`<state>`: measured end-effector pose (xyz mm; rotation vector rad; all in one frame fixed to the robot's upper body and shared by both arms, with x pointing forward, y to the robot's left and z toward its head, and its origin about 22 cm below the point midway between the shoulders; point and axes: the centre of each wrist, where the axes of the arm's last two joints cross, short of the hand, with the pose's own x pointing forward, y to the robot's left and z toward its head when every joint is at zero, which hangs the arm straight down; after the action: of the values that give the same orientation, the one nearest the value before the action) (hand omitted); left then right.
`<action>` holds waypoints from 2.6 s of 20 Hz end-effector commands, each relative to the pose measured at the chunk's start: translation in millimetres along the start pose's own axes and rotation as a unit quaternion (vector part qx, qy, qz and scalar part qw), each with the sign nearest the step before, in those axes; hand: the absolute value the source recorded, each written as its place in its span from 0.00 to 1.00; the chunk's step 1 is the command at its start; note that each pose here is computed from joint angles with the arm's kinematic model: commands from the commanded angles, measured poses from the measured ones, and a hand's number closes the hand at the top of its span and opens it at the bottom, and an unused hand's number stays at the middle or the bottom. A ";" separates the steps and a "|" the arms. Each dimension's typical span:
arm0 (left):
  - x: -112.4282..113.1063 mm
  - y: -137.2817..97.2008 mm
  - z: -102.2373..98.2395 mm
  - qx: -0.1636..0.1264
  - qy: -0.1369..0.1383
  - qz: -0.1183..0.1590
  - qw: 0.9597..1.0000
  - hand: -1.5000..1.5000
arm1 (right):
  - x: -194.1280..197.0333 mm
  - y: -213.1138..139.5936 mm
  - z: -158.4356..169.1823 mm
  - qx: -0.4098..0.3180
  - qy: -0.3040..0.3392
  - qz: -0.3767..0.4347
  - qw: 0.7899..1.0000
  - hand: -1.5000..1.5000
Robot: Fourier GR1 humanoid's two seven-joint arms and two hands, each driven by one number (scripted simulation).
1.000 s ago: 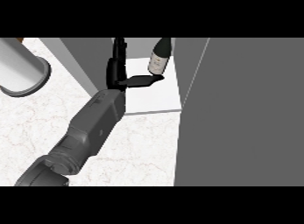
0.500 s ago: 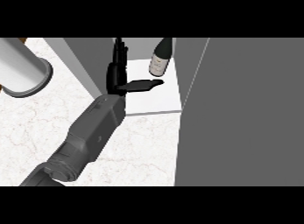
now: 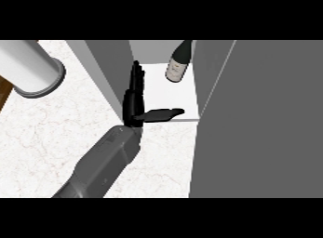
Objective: Pick up the wine, place it into the cabinet and close the cabinet
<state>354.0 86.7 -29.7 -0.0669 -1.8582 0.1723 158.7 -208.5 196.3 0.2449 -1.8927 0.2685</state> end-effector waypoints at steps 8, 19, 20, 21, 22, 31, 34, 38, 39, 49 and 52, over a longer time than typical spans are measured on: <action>51.0 -48.1 88.5 -0.019 -0.017 0.042 0.999 0.00 | 16.4 -3.4 21.6 -0.020 -0.014 -0.001 1.000 0.00; 108.3 -3.2 126.9 0.014 -0.016 0.035 0.999 0.00 | 18.1 -4.3 23.1 -0.010 -0.009 -0.003 1.000 0.00; 110.5 -13.1 141.0 0.022 -0.022 0.042 0.999 0.00 | 12.5 -7.2 30.1 -0.001 -0.009 0.004 1.000 0.00; 106.6 -10.7 153.6 0.021 -0.022 0.040 0.999 0.00 | 23.0 1.7 16.3 -0.004 -0.008 0.008 1.000 0.00; 105.6 5.4 154.0 0.015 -0.032 0.054 0.998 0.00 | 19.8 -5.8 17.6 -0.004 -0.008 0.003 1.000 0.00; 124.0 48.3 178.7 -0.048 -0.019 0.060 0.997 0.00 | 13.5 5.0 23.9 0.069 0.023 -0.010 0.997 1.00; 138.1 64.2 187.3 -0.065 -0.027 0.056 0.996 0.00 | 9.0 3.5 29.6 0.088 0.032 -0.001 0.996 1.00; 143.2 71.2 187.8 -0.076 -0.021 0.060 0.995 0.00 | 14.0 3.9 27.1 0.103 0.014 0.020 0.994 1.00; 147.9 72.4 188.1 -0.071 -0.027 0.061 0.995 0.00 | 6.8 3.9 17.4 0.110 0.026 0.008 0.994 1.00; 178.5 135.7 183.1 -0.041 -0.047 0.054 0.997 0.00 | 2.5 43.2 38.5 0.157 0.104 -0.104 0.977 1.00; 175.0 143.1 166.9 -0.028 -0.058 0.051 0.997 0.00 | 6.8 43.6 37.1 0.229 0.084 -0.068 0.967 1.00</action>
<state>132.3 222.8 59.7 -0.2125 -1.9567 0.1806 135.0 -175.7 171.1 0.5026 -1.5871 0.5110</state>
